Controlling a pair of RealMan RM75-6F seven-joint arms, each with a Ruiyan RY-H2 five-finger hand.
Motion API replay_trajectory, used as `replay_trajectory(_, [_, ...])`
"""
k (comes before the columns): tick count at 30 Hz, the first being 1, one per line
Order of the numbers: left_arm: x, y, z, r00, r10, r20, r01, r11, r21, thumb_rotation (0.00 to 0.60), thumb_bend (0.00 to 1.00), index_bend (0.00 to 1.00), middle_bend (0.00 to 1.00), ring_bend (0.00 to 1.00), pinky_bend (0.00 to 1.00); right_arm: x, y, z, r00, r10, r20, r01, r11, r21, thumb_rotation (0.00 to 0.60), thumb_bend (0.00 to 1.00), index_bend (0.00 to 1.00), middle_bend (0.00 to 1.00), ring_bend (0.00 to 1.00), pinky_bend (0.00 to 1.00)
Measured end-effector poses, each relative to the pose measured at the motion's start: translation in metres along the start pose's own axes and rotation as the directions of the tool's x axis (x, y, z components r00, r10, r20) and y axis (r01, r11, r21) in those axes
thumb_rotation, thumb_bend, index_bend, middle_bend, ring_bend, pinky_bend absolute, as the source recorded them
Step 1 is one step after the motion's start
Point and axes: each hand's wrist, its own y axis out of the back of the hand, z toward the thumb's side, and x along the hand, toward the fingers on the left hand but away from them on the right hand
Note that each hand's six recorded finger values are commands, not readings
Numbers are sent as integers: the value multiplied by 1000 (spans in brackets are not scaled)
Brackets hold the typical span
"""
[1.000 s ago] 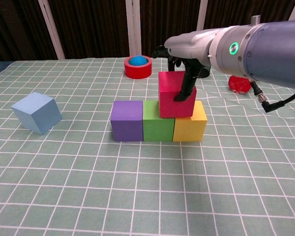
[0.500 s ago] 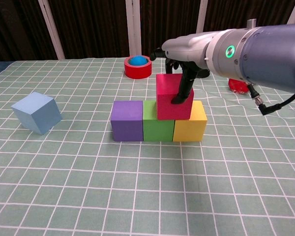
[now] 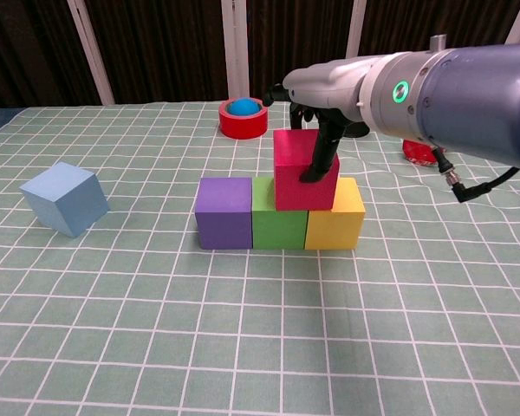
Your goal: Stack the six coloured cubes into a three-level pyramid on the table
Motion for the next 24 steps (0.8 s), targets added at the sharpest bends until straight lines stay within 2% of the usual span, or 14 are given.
replay_trajectory(24, [0,-2,1,1000,-4,1,4,1000,3,600,103,0,0,0,62,0,-3,-4,1000,17,11,-17,1000,4,600,318,0,383,211,0])
